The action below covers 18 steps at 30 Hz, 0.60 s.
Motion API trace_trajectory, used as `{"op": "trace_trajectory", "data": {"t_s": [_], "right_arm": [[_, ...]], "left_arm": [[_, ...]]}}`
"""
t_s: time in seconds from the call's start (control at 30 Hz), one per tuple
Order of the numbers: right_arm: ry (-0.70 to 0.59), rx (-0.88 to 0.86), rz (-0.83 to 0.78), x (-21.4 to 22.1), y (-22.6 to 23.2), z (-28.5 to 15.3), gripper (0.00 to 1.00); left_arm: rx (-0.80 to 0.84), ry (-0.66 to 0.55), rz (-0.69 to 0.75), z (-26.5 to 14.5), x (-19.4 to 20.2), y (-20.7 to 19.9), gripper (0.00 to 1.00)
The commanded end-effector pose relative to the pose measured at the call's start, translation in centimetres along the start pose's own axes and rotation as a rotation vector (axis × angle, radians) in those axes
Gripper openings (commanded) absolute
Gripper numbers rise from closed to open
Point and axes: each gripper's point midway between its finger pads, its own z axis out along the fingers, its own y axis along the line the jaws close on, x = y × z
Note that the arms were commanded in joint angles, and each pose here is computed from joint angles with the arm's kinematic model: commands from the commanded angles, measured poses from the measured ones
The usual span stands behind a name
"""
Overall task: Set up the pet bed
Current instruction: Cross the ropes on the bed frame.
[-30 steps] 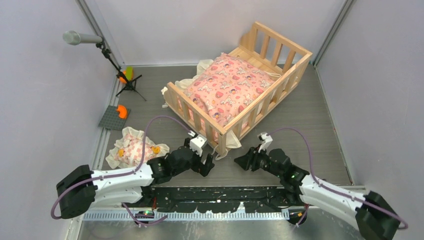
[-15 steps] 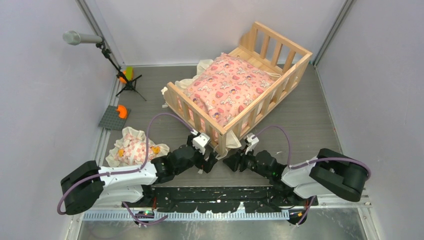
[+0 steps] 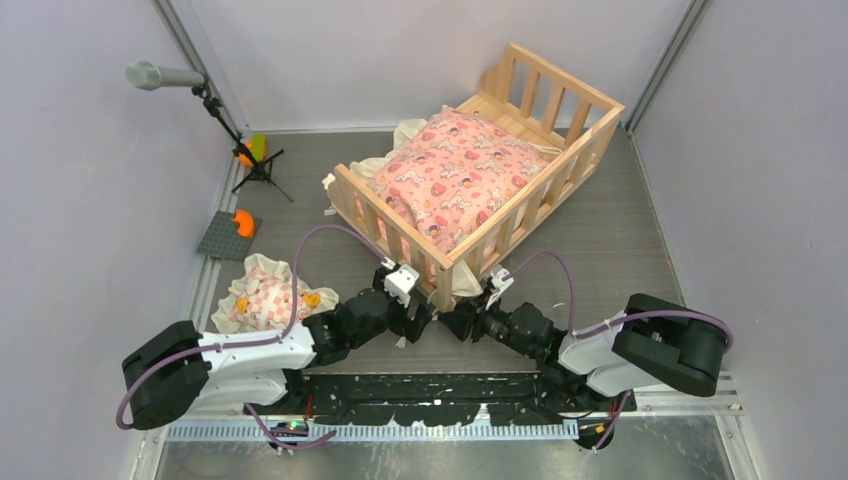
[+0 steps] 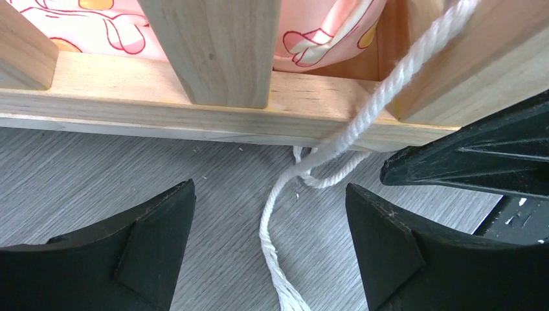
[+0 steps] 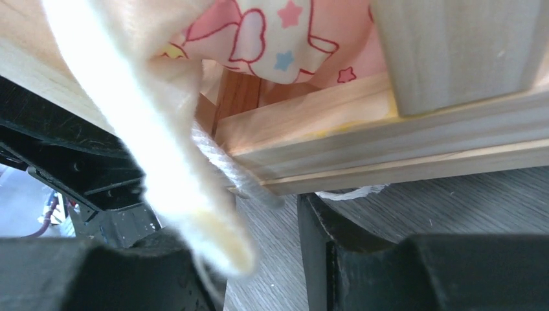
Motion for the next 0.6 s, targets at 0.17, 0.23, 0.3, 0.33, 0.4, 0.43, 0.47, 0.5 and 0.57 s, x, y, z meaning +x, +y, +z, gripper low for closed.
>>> {"op": "trace_trajectory", "data": {"t_s": [0.17,0.23,0.3,0.33,0.4,0.43,0.47,0.5,0.57], "right_arm": [[-0.166,0.037,-0.05,-4.0,0.1,1.3,0.27],[-0.162,0.028,-0.05,-4.0,0.2,1.5,0.2],[-0.153,0.022,-0.044,-3.7,0.3,1.5,0.14],[-0.151,0.022,-0.039,-3.6,0.3,1.4,0.12],[-0.152,0.02,-0.03,-3.6,0.3,1.0,0.07],[-0.153,0.024,-0.026,-3.5,0.1,0.7,0.05],[-0.156,0.027,-0.025,-3.6,0.0,0.5,0.02],[-0.155,0.032,-0.022,-3.6,-0.1,0.2,0.01],[-0.15,0.046,-0.021,-3.7,-0.3,-0.4,0.0]], "left_arm": [[0.007,-0.066,0.006,0.6,-1.9,-0.2,0.87],[0.017,-0.068,0.008,0.6,-1.9,-0.4,0.87],[0.02,-0.066,0.012,0.7,-1.8,-0.4,0.89],[0.021,-0.064,0.012,0.7,-1.8,-0.4,0.9],[0.023,-0.065,0.015,0.8,-1.7,-0.5,0.95],[0.021,-0.064,0.017,0.9,-1.7,-0.4,0.97],[0.017,-0.065,0.018,0.9,-1.7,-0.4,0.99],[0.014,-0.061,0.021,1.0,-1.6,-0.3,0.99],[0.009,-0.057,0.026,1.2,-1.5,-0.3,1.0]]}}
